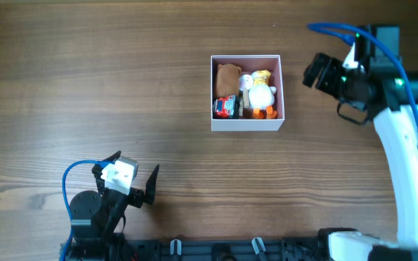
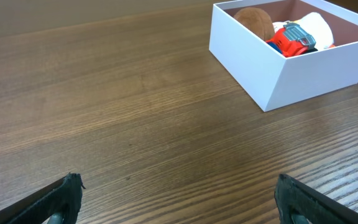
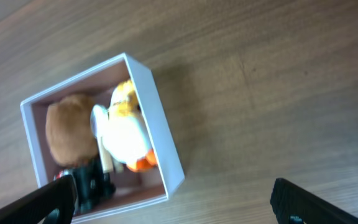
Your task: Pack container
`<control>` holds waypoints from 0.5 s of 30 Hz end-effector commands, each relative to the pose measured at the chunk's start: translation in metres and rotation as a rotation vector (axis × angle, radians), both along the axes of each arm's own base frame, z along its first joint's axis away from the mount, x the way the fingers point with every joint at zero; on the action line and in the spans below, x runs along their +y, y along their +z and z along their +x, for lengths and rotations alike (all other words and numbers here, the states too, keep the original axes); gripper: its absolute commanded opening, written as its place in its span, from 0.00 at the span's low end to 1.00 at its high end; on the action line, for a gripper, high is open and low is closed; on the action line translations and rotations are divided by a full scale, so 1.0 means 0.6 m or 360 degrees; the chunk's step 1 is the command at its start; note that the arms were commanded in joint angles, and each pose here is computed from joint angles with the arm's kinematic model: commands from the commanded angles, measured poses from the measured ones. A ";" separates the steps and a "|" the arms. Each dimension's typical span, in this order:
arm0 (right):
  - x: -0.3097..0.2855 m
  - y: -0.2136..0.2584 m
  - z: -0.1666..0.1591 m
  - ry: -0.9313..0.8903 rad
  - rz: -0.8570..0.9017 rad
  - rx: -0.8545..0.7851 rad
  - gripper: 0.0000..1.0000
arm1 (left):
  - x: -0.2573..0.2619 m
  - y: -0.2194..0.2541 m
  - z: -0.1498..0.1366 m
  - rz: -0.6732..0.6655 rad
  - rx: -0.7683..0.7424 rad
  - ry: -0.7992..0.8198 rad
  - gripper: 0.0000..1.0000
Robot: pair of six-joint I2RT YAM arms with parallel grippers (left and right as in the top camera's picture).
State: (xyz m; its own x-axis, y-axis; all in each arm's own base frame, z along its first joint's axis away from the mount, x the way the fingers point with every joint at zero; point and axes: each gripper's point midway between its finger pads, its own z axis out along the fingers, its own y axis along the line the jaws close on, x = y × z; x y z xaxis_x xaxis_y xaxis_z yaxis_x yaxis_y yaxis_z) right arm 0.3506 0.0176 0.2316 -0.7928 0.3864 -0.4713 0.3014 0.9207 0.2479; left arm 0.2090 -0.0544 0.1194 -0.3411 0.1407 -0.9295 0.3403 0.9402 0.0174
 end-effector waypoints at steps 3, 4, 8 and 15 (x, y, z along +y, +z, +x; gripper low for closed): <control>0.009 0.067 -0.050 0.0074 -0.0011 -0.0192 1.00 | -0.003 0.000 0.000 0.0016 -0.0023 -0.0027 1.00; 0.009 0.068 -0.054 0.0079 -0.0014 -0.0197 1.00 | -0.003 0.000 0.000 0.0016 -0.0023 -0.0027 1.00; 0.008 0.047 -0.066 0.0090 -0.0022 -0.0165 1.00 | -0.003 0.000 0.000 0.0016 -0.0023 -0.0027 1.00; 0.010 0.042 -0.071 0.0143 -0.0049 -0.0517 1.00 | -0.003 0.000 0.000 0.0016 -0.0023 -0.0027 1.00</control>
